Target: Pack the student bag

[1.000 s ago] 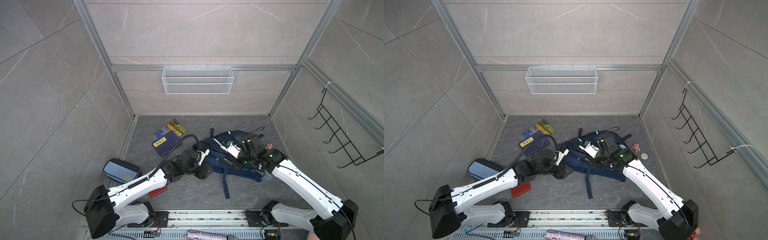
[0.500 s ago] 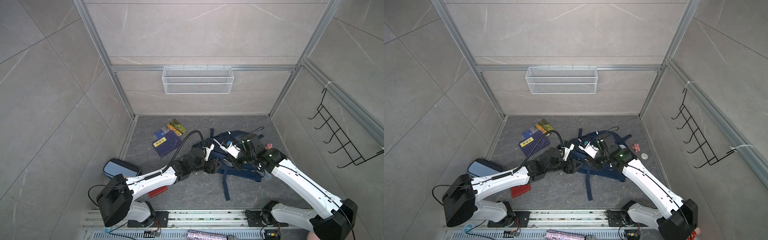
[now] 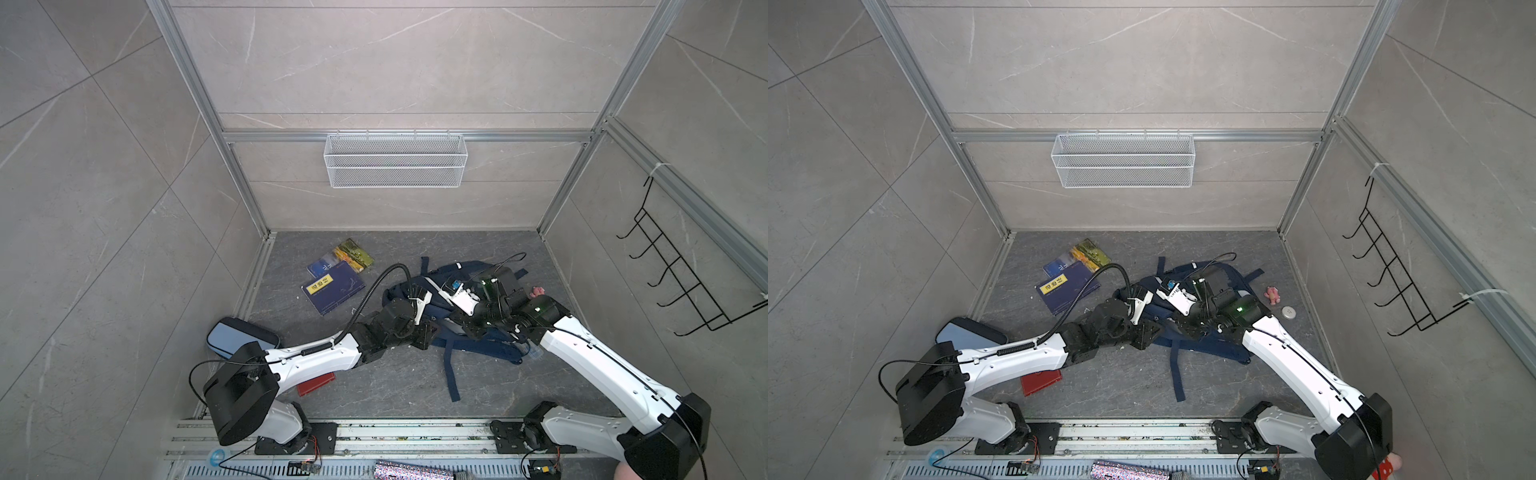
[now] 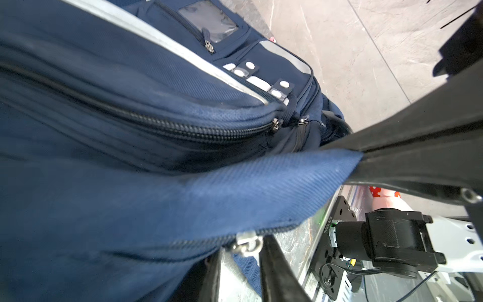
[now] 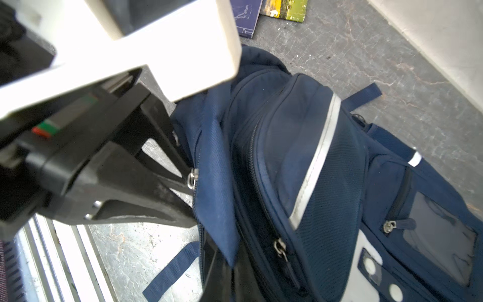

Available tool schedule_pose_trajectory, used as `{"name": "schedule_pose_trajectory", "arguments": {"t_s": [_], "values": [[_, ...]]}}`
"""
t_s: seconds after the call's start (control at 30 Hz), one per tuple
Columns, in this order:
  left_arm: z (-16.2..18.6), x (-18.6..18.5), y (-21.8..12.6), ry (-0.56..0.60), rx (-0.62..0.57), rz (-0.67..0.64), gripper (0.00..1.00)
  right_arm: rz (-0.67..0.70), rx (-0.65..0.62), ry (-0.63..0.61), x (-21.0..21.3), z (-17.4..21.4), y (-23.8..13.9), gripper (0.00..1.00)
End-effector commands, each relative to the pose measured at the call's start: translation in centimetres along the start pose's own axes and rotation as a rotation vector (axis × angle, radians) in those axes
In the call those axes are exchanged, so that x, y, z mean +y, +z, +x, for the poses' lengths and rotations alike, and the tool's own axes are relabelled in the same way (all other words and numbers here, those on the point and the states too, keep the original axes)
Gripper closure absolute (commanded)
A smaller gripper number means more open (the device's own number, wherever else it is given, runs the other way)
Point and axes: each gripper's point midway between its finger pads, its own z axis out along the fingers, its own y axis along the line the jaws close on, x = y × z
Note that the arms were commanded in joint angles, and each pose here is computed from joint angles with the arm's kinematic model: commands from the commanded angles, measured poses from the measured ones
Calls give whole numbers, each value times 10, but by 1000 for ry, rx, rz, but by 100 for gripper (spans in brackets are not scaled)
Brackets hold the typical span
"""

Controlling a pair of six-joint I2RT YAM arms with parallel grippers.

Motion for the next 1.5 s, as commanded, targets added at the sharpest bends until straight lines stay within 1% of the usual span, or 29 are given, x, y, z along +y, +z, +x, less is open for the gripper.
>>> {"name": "schedule_pose_trajectory", "arguments": {"t_s": [0.0, 0.13, 0.17, 0.23, 0.3, 0.33, 0.4, 0.5, 0.6, 0.77, 0.83, 0.87, 0.93, 1.0, 1.07, 1.33, 1.47], "values": [[-18, -13, -2, 30, -59, 34, 76, -3, -144, -19, -1, -42, -17, 100], [-21, -12, -6, 41, -75, 12, 76, -3, -139, -17, 0, -40, -17, 100], [-21, -10, -8, 53, -77, -14, 72, -5, -138, -16, 0, -39, -17, 100], [-23, -3, -13, 72, -89, -84, 61, -4, -136, -12, 0, -38, -17, 100], [-24, 7, -18, 66, -116, -142, 49, -6, -137, -13, 1, -38, -17, 100], [-25, 13, -22, 57, -132, -171, 45, -8, -136, -13, 1, -38, -17, 100], [-26, 20, -28, 57, -147, -214, 43, -16, -137, -13, 2, -39, -17, 100], [-28, 23, -32, 71, -152, -239, 43, -21, -140, -14, 3, -40, -17, 100], [-31, 21, -29, 99, -144, -238, 47, -29, -144, -12, 4, -41, -17, 100], [-33, 13, -11, 141, -103, -210, 52, -46, -147, 4, 6, -41, -15, 100], [-37, 13, -7, 149, -105, -213, 56, -48, -149, 6, 7, -41, -16, 100], [-40, 12, -6, 152, -112, -211, 61, -49, -149, 8, 7, -41, -16, 100], [-41, 9, -3, 160, -107, -200, 75, -54, -152, 15, 8, -41, -16, 100], [-41, 5, 0, 165, -97, -185, 85, -62, -154, 21, 10, -40, -15, 100], [-41, 6, -1, 161, -94, -189, 100, -61, -153, 25, 10, -39, -14, 100], [-38, 7, -25, 156, -106, -201, 100, -37, -134, 17, 7, -34, -16, 100], [-27, 16, -45, 148, -82, -226, 100, 5, -122, 13, 0, -32, -17, 100]]}}
